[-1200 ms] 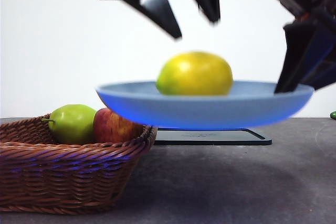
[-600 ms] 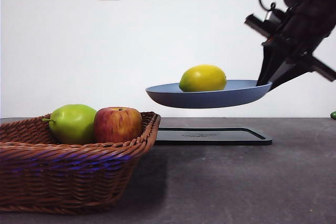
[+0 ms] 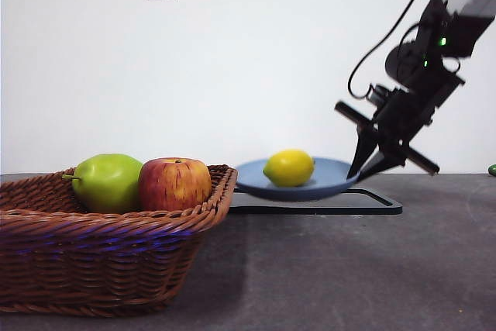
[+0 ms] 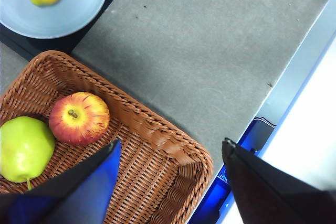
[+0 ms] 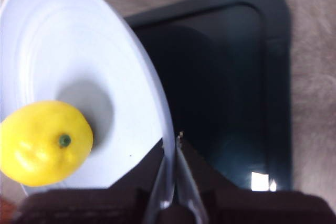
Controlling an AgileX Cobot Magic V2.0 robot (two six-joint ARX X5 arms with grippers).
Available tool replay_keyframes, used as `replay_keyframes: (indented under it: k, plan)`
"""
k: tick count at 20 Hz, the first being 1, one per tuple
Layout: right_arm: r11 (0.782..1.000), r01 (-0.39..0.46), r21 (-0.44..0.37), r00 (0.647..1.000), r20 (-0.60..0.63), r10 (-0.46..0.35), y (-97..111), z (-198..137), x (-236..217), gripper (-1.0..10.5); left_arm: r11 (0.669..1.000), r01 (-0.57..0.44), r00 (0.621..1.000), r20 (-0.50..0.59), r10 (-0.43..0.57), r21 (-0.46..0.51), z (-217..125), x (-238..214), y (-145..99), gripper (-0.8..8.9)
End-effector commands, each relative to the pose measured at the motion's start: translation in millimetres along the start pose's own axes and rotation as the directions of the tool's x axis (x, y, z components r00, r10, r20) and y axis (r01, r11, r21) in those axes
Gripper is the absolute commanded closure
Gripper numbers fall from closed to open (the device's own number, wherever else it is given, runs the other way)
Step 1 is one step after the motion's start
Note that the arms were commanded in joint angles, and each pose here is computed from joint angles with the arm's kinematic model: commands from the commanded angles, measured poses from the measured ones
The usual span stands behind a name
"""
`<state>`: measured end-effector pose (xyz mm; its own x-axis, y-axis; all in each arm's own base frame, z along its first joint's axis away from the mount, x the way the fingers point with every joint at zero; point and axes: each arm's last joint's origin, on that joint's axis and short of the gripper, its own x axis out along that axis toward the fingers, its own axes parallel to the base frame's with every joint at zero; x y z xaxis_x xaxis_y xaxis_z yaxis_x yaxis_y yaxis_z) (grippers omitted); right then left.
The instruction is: Take the lemon from the basket,put the lemon in the plate,hand out the plate
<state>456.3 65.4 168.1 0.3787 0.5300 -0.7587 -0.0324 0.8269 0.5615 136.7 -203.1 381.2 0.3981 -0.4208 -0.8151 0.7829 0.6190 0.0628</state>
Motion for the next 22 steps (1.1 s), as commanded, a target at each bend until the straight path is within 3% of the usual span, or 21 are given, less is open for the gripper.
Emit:
replay_keyframes:
  k: [1, 6, 16, 19, 22]
  plan:
    - [1.000, -0.016, 0.011, 1.000, 0.011, 0.016, -1.0, 5.5, 6.0, 9.4, 1.000, 0.004, 1.000, 0.025, -0.004, 0.003, 5.3, -1.5, -2.4, 4.76]
    - [1.000, 0.014, 0.006, 1.000, 0.016, -0.014, -4.1, 5.4, 7.9, 9.4, 1.000, 0.004, 0.999, 0.045, -0.004, -0.002, 7.3, -1.6, -2.1, 4.76]
    - [0.999, 0.034, -0.008, 0.999, 0.033, -0.034, -6.0, 8.6, -5.2, 7.1, 0.999, -0.049, 0.998, 0.048, 0.049, 0.000, 7.4, -1.6, -0.6, 4.77]
    - [0.998, 0.031, -0.059, 0.996, 0.086, -0.026, 6.8, 13.8, -41.3, 7.1, 0.981, -0.193, 0.979, 0.062, 0.193, -0.011, 8.5, -2.1, 3.8, 4.77]
    - [0.979, 0.044, -0.201, 0.992, 0.129, -0.018, 36.2, 8.1, -98.2, 7.1, 0.965, -0.263, 0.960, 0.097, 0.263, -0.016, 12.4, -2.6, 9.2, 4.82]
